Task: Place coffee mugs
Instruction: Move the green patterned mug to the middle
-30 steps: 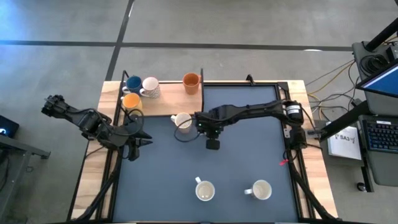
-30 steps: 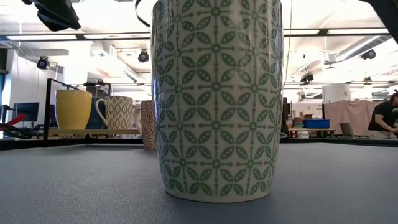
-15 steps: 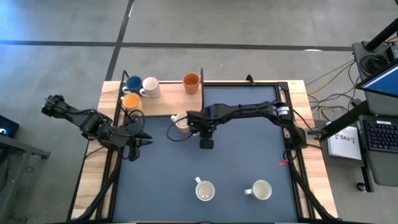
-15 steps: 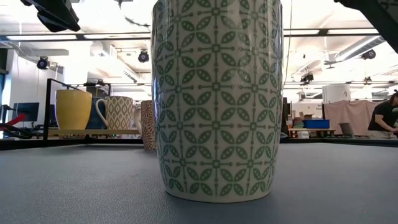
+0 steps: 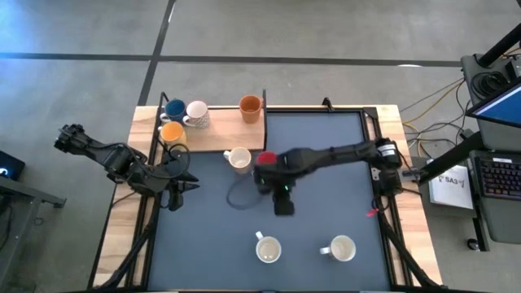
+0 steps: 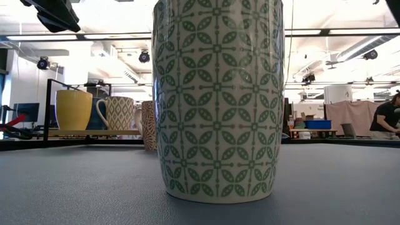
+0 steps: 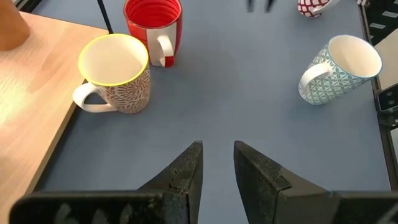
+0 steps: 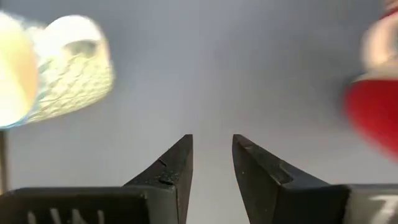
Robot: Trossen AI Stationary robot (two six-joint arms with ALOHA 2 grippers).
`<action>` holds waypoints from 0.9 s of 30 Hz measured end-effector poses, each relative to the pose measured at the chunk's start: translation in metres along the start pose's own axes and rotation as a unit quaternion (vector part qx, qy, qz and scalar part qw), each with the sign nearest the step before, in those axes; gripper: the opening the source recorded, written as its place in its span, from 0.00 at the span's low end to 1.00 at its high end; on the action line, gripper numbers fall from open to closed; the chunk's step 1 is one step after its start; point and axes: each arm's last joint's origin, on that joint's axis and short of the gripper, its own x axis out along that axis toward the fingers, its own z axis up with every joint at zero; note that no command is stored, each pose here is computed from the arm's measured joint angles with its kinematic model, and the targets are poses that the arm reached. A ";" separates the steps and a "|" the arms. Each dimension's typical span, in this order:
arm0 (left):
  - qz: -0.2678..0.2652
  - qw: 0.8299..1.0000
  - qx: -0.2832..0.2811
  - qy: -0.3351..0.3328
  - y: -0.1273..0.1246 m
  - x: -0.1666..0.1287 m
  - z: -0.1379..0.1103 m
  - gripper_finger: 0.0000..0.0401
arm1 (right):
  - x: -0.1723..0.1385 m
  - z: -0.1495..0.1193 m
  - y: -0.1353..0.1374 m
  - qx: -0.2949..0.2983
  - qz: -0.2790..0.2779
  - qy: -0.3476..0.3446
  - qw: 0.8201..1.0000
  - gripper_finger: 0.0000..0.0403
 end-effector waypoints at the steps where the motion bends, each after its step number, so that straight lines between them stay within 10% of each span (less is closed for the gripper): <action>1: 0.000 1.000 0.000 0.000 0.000 0.000 0.000 0.18 | 0.004 -0.002 0.008 0.005 0.002 0.006 1.000 0.24; 27: 0.006 1.000 -0.015 0.015 -0.004 0.008 0.000 0.18 | 0.034 -0.002 0.102 0.124 0.038 -0.088 0.988 0.35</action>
